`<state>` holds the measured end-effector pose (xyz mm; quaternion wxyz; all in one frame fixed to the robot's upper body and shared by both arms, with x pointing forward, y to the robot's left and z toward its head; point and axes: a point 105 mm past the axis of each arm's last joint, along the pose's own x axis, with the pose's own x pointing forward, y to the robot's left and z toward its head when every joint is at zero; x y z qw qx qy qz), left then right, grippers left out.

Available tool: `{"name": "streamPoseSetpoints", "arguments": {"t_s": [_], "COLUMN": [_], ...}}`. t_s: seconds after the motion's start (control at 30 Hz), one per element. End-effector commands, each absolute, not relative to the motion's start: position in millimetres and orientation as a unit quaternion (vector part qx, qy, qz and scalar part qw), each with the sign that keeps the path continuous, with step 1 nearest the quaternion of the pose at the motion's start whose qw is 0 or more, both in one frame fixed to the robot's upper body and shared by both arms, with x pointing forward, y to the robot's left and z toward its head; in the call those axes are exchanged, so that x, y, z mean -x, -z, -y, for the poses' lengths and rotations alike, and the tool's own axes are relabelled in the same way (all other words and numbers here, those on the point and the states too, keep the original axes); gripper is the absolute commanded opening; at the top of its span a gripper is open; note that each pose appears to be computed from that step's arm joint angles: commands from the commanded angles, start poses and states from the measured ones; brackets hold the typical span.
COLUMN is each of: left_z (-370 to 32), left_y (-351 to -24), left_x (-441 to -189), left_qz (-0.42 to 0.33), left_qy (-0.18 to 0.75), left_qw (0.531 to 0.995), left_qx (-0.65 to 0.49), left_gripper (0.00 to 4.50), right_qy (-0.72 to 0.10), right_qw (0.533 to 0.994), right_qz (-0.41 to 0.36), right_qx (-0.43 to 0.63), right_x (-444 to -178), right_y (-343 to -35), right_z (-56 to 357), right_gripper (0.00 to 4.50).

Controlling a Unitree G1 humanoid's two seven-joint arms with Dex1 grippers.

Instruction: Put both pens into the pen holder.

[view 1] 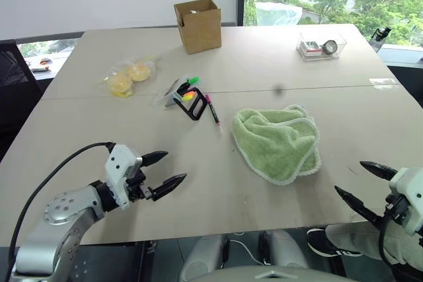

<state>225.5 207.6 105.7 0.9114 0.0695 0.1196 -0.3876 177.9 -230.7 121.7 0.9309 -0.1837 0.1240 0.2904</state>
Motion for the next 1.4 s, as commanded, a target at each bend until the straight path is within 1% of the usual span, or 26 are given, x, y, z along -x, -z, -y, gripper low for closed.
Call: {"name": "streamPoseSetpoints", "arguments": {"t_s": [0.03, 0.1, 0.17, 0.3, 0.4, 0.47, 0.57, 0.7, 0.8, 0.9, 0.93, 0.97, 1.0, 1.03, 1.07, 1.1, 1.13, 1.17, 1.2, 1.23, 1.3, 1.33, 1.4], "left_z": [-208, -203, -199, -187, -178, -175, -175, -171, -169, -171, -173, -174, -174, -173, -172, -171, -169, -168, -168, -168, -167, -167, -165], "left_y": [-127, -145, -153, -164, -164, -167, -170, -171, -171, -172, -171, -170, -169, -168, -167, -167, -167, -166, -165, -165, -165, -165, -162], "left_x": [-234, -244, -246, -238, -227, -219, -215, -213, -212, -215, -215, -215, -214, -213, -213, -212, -211, -211, -211, -211, -212, -212, -212], "left_qz": [-0.077, -0.037, -0.022, -0.012, -0.014, -0.022, -0.033, -0.036, -0.035, -0.029, -0.029, -0.03, -0.03, -0.03, -0.029, -0.028, -0.026, -0.023, -0.021, -0.018, -0.014, -0.013, -0.012], "left_qy": [0.391, 0.404, 0.419, 0.472, 0.515, 0.547, 0.563, 0.566, 0.561, 0.543, 0.537, 0.533, 0.532, 0.531, 0.53, 0.529, 0.528, 0.526, 0.524, 0.522, 0.519, 0.519, 0.521], "left_qw": [0.916, 0.913, 0.907, 0.88, 0.854, 0.835, 0.825, 0.823, 0.826, 0.839, 0.843, 0.845, 0.846, 0.846, 0.847, 0.848, 0.848, 0.85, 0.851, 0.852, 0.854, 0.854, 0.853], "left_qx": [-0.056, -0.037, -0.036, -0.044, -0.066, -0.055, -0.039, -0.036, -0.033, -0.027, -0.026, -0.026, -0.026, -0.026, -0.025, -0.024, -0.023, -0.024, -0.024, -0.024, -0.022, -0.022, -0.019], "left_gripper": [4.41, 4.41, 4.41, 4.41, 4.41, 4.41, 4.41, 4.41, 4.41, 4.5, 4.5, 4.5, 4.5, 4.5, 4.5, 4.5, 4.5, 4.5, 4.5, 4.5, 4.5, 4.5, 4.5], "right_qy": [-0.306, -0.339, -0.35, -0.364, -0.383, -0.399, -0.386, -0.388, -0.372, -0.376, -0.381, -0.385, -0.388, -0.391, -0.395, -0.4, -0.406, -0.415, -0.429, -0.449, -0.467, -0.47, -0.455], "right_qw": [0.931, 0.926, 0.922, 0.915, 0.904, 0.896, 0.894, 0.881, 0.877, 0.876, 0.875, 0.874, 0.873, 0.873, 0.872, 0.873, 0.875, 0.877, 0.879, 0.88, 0.88, 0.879, 0.889], "right_qz": [-0.104, -0.079, -0.07, -0.077, -0.09, -0.087, -0.074, -0.131, -0.161, -0.174, -0.18, -0.184, -0.185, -0.186, -0.186, -0.179, -0.164, -0.14, -0.115, -0.073, -0.02, -0.007, 0.033], "right_qx": [0.169, 0.143, 0.151, 0.157, 0.164, 0.176, 0.215, 0.237, 0.258, 0.248, 0.238, 0.232, 0.229, 0.225, 0.22, 0.214, 0.208, 0.196, 0.175, 0.139, 0.088, 0.074, 0.024], "right_x": [-179, -188, -195, -214, -233, -252, -279, -308, -323, -325, -324, -323, -322, -321, -320, -319, -318, -316, -312, -303, -291, -288, -286], "right_y": [-129, -137, -140, -148, -151, -153, -155, -139, -128, -127, -128, -129, -130, -131, -132, -136, -142, -153, -165, -187, -215, -222, -250], "right_z": [228, 212, 205, 182, 159, 137, 118, 90, 90, 90, 89, 89, 88, 88, 87, 85, 83, 78, 74, 71, 72, 74, 88], "right_gripper": [4.5, 4.5, 4.5, 4.5, 4.5, 4.5, 4.5, 4.5, 4.5, 3.72, 3.31, 2.8, 2.43, 2.21, 1.65, 1.31, 0.81, 0.35, 0.03, 0.03, 0.03, 0.03, 0.03]}}
